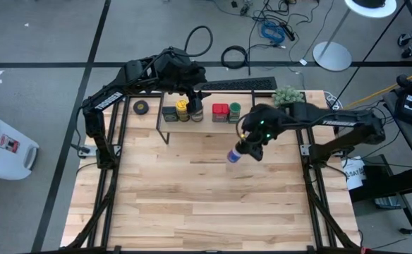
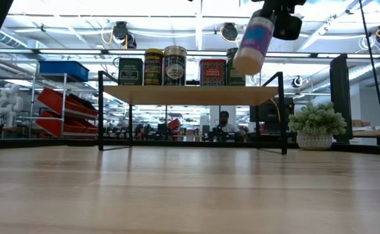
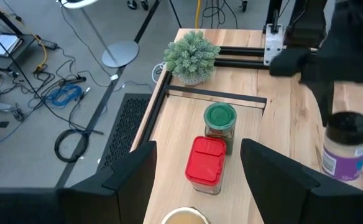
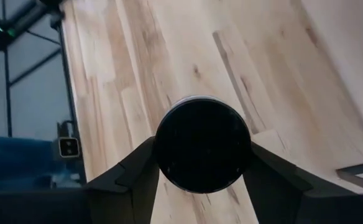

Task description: Shelf spices

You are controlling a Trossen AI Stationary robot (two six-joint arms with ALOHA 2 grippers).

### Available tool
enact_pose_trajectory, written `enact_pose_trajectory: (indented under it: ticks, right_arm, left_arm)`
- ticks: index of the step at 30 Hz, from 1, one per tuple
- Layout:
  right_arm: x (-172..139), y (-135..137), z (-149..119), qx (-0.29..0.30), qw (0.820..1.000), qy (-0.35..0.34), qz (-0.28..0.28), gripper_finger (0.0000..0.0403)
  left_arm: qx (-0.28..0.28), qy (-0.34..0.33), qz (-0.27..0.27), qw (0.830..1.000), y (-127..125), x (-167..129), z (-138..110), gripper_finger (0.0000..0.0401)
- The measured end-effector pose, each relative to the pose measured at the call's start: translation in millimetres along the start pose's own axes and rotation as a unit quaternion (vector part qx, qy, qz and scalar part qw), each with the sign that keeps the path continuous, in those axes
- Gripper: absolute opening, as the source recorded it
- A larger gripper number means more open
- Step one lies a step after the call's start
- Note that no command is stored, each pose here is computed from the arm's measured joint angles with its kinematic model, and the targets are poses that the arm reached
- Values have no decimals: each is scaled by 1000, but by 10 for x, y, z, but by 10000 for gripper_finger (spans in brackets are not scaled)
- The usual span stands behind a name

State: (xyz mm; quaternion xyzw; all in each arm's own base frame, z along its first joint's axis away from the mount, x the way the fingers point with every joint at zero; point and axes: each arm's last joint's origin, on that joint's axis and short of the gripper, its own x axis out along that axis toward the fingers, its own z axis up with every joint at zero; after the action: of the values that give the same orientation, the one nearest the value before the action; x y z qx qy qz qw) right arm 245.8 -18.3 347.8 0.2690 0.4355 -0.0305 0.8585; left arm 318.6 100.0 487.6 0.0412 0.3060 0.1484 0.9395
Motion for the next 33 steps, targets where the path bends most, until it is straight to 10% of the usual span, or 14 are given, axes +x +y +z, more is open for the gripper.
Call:
enact_pose_trajectory:
  ticks: [33]
  right_arm:
    - [-1303,-290,336,-125,976,-72,-162,196]
  left_arm:
    - [-35,-26,43,998,102,1,45,242]
